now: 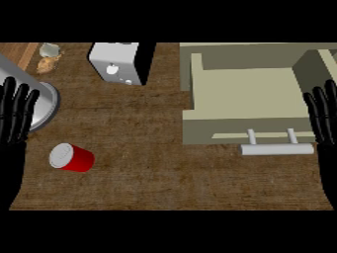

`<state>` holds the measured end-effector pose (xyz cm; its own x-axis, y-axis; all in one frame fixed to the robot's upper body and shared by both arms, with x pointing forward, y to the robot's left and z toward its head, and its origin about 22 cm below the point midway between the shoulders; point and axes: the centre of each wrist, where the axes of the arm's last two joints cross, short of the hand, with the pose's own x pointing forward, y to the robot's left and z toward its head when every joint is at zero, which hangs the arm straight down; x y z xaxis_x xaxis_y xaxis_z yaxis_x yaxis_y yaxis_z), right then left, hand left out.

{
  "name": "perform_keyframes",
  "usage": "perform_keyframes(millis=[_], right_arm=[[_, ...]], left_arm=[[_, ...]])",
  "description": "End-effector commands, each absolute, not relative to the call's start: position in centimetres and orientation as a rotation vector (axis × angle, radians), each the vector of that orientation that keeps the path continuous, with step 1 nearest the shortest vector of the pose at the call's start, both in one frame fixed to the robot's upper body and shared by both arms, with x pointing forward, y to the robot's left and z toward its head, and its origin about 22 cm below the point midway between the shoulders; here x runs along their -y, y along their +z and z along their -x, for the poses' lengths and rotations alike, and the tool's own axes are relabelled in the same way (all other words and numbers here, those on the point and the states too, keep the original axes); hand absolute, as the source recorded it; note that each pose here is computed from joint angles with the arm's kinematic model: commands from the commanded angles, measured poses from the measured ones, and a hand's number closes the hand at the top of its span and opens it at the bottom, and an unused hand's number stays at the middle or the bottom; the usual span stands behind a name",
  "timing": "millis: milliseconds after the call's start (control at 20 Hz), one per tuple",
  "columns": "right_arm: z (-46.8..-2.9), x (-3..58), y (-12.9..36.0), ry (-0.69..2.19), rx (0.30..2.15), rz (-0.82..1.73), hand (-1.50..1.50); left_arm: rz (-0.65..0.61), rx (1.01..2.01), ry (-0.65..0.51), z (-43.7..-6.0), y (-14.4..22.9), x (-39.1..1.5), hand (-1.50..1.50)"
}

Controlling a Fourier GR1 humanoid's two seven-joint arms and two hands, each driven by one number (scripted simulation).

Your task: Pick up the can, place it into the drawer and close the drawer

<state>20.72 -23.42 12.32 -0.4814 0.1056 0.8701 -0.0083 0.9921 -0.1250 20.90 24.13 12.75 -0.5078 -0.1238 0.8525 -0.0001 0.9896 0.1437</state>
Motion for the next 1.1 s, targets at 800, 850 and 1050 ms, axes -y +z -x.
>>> perform_keyframes(millis=[800, 850, 1050], right_arm=[[-18.5, 26.6, 11.6, -0.078, 1.792, 0.167, -1.5], [-19.7, 27.0, 10.2, -0.075, 1.798, 0.171, -1.5], [-20.0, 26.3, 9.4, -0.084, 1.803, 0.166, -1.5]], left_arm=[[0.022, 1.697, -0.043, -15.6, 12.6, -37.9, -1.5], [0.035, 1.682, -0.026, -13.9, 12.3, -36.1, -1.5], [0.052, 1.702, -0.043, -15.0, 11.9, -37.6, -1.5]])
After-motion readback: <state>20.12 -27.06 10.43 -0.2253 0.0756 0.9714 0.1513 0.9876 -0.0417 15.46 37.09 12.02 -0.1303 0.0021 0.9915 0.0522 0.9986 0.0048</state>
